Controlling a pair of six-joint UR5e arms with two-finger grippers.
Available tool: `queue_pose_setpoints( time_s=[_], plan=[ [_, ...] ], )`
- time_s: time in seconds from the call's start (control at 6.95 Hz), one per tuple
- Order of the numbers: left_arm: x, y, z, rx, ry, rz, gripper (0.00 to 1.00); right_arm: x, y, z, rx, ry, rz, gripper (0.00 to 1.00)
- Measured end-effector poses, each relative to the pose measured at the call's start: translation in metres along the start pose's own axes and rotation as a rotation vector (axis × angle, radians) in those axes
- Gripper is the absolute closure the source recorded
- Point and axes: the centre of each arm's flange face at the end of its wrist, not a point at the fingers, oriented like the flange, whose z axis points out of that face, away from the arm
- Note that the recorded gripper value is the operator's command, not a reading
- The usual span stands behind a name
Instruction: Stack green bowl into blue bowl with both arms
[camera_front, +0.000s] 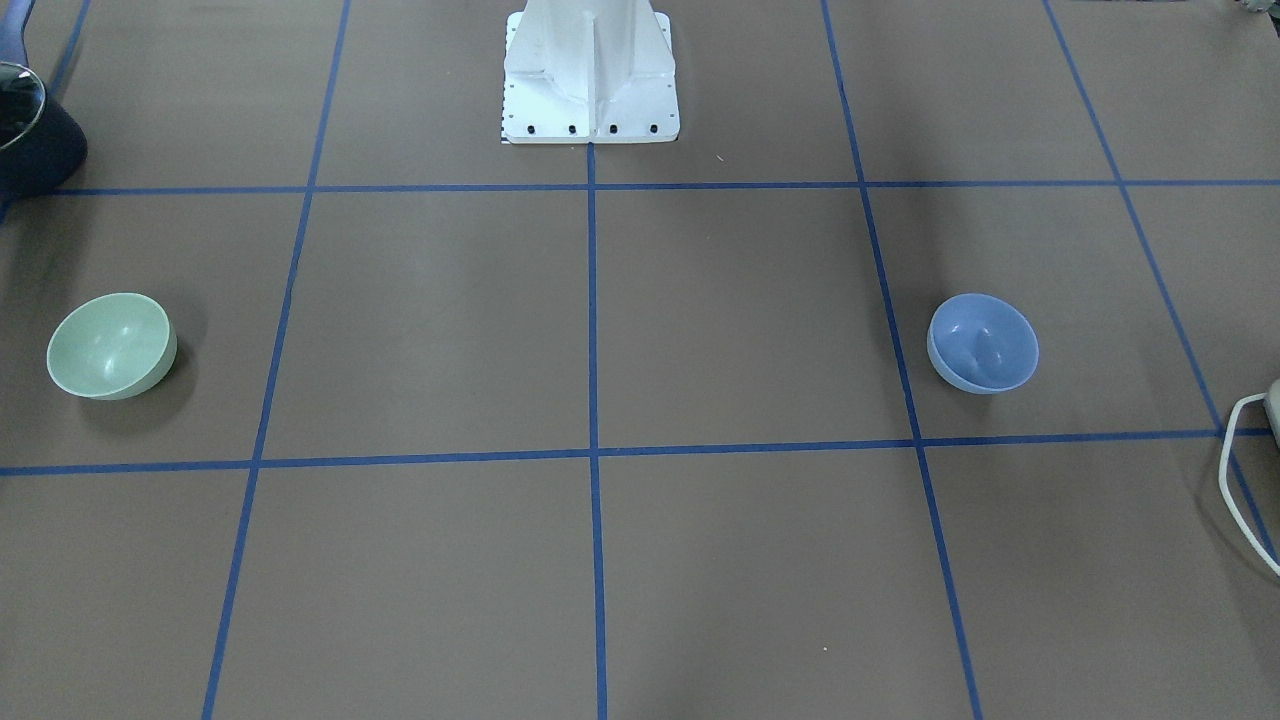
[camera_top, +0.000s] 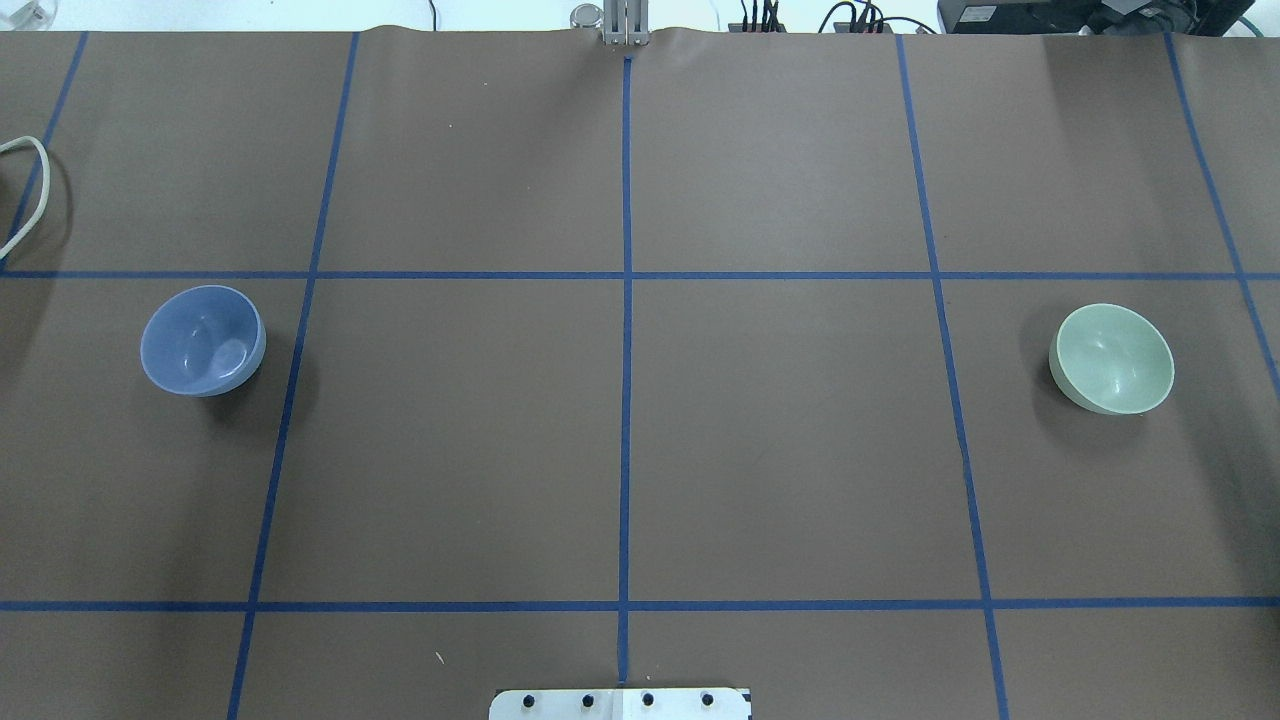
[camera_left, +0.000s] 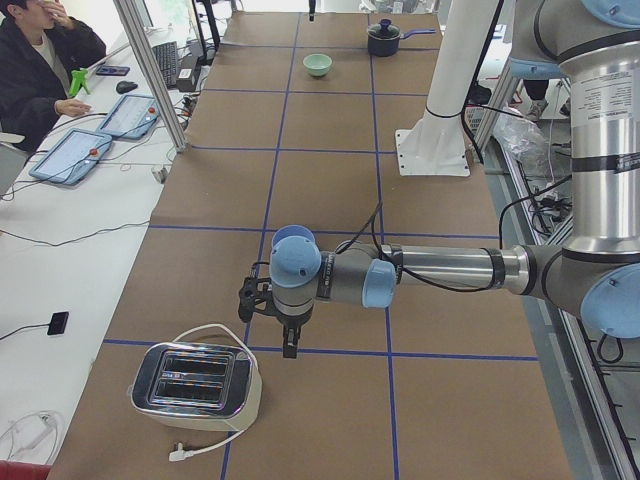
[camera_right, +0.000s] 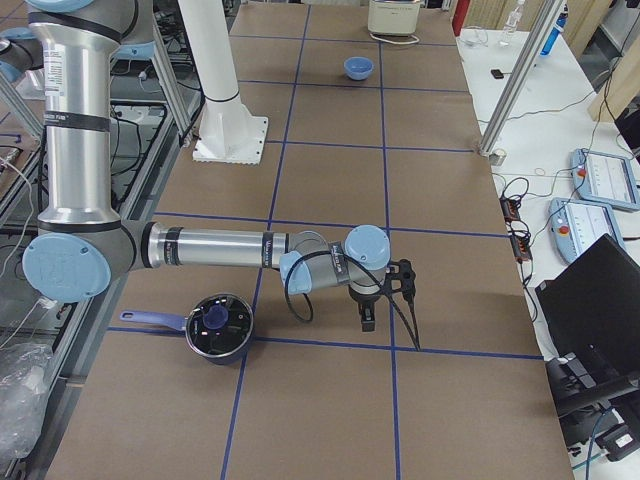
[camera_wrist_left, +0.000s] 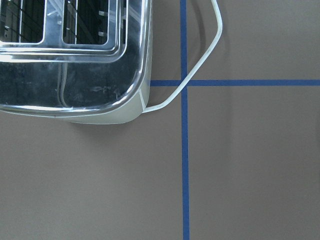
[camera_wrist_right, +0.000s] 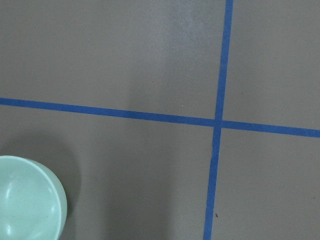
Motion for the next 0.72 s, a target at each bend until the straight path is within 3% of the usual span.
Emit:
queue_pose_setpoints(
  time_s=[0.29, 0.72],
  plan=[
    [0.008, -0.014, -0.007, 0.018, 0.000, 0.014, 0.02, -0.011, -0.004, -0.008, 0.030, -0.015, 0.004, 0.00],
    [0.017, -0.038, -0.013, 0.036, 0.002, 0.028, 0.02, -0.047, -0.039, -0.016, 0.076, -0.012, -0.085, 0.00]
  ],
)
